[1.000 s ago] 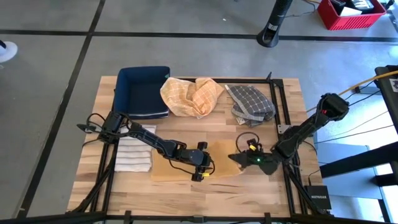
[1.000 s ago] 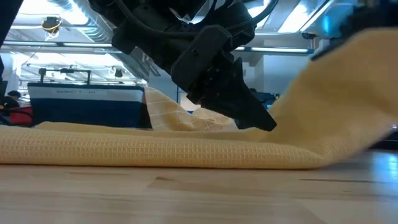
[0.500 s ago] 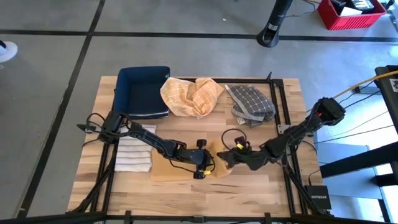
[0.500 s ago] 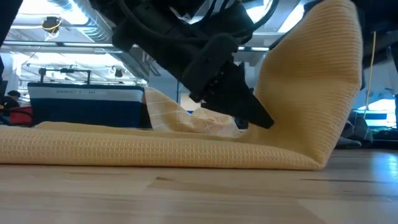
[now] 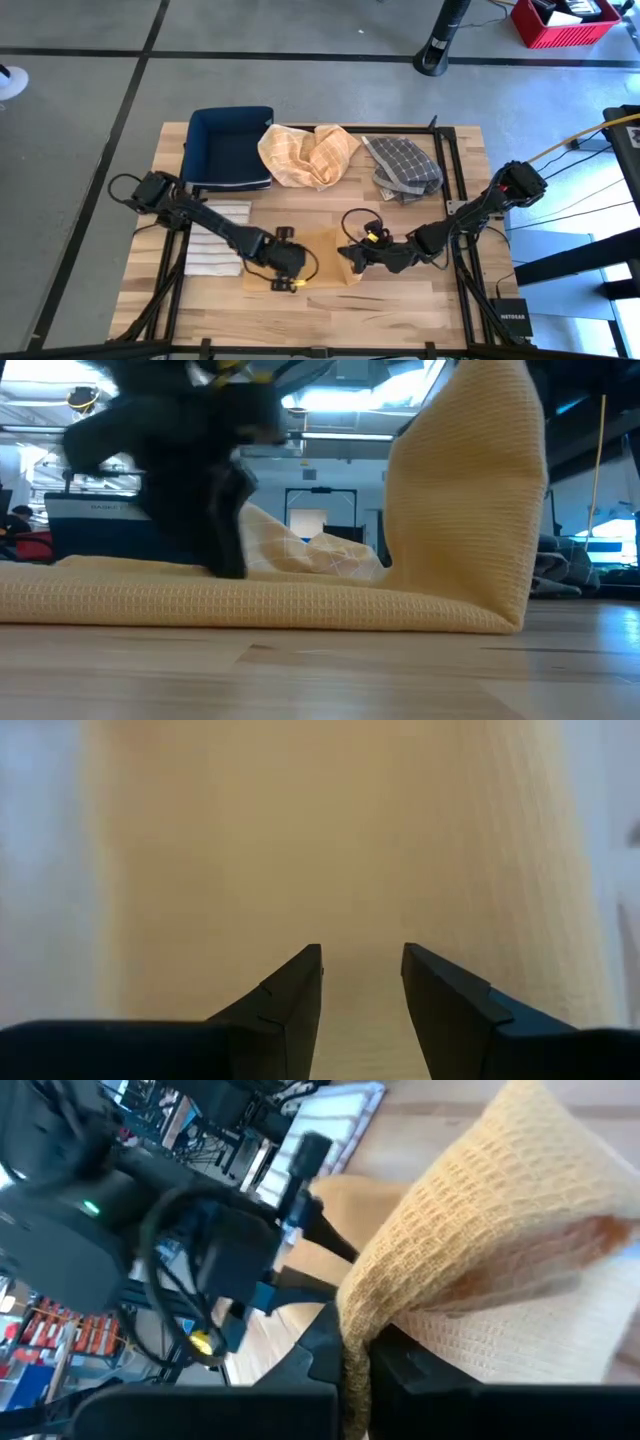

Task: Fold towel
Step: Fold the orange towel

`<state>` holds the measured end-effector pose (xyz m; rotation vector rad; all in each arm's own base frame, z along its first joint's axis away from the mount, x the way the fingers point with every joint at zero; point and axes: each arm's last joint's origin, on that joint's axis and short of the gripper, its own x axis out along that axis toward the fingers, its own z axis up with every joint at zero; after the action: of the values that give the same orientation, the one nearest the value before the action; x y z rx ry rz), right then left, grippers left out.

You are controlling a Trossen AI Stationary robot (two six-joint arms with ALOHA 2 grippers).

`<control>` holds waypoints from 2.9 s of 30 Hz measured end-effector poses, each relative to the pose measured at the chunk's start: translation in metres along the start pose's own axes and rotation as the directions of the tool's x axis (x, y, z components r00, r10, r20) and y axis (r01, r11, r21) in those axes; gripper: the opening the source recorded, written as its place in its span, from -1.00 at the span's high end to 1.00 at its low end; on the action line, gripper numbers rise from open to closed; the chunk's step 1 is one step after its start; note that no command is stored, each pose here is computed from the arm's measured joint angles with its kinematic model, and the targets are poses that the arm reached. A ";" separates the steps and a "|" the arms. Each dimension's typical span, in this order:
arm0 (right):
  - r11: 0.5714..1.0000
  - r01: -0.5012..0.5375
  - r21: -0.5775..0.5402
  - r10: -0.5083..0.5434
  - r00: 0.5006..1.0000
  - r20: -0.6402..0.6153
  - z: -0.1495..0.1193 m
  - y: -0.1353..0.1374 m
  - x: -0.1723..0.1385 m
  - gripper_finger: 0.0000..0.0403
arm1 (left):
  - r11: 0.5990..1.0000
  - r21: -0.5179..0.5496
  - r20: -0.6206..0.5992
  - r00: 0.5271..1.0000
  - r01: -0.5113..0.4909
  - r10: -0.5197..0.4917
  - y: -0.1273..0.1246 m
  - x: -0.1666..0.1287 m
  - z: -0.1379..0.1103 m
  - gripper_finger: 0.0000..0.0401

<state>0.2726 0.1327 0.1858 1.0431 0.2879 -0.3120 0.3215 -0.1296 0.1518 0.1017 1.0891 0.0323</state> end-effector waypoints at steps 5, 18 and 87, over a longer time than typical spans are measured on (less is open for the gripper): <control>1.000 -0.005 0.015 0.005 1.000 0.017 0.003 0.003 0.016 0.92 | 0.998 -0.063 0.042 0.999 0.024 -0.021 -0.006 0.014 -0.025 0.34; 0.994 -0.082 -0.066 0.078 0.996 -0.049 0.016 0.031 0.080 0.91 | 0.996 -0.056 0.176 0.983 0.068 -0.057 -0.003 0.021 -0.022 0.34; 0.988 -0.153 -0.009 0.153 0.988 -0.035 -0.002 0.035 0.185 0.91 | 0.960 -0.271 0.045 0.997 0.073 -0.064 0.008 -0.120 -0.080 0.34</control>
<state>0.4559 0.1294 0.1436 1.0538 0.2383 -0.1542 0.1954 -0.1258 0.2223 -0.1833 1.0424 0.1175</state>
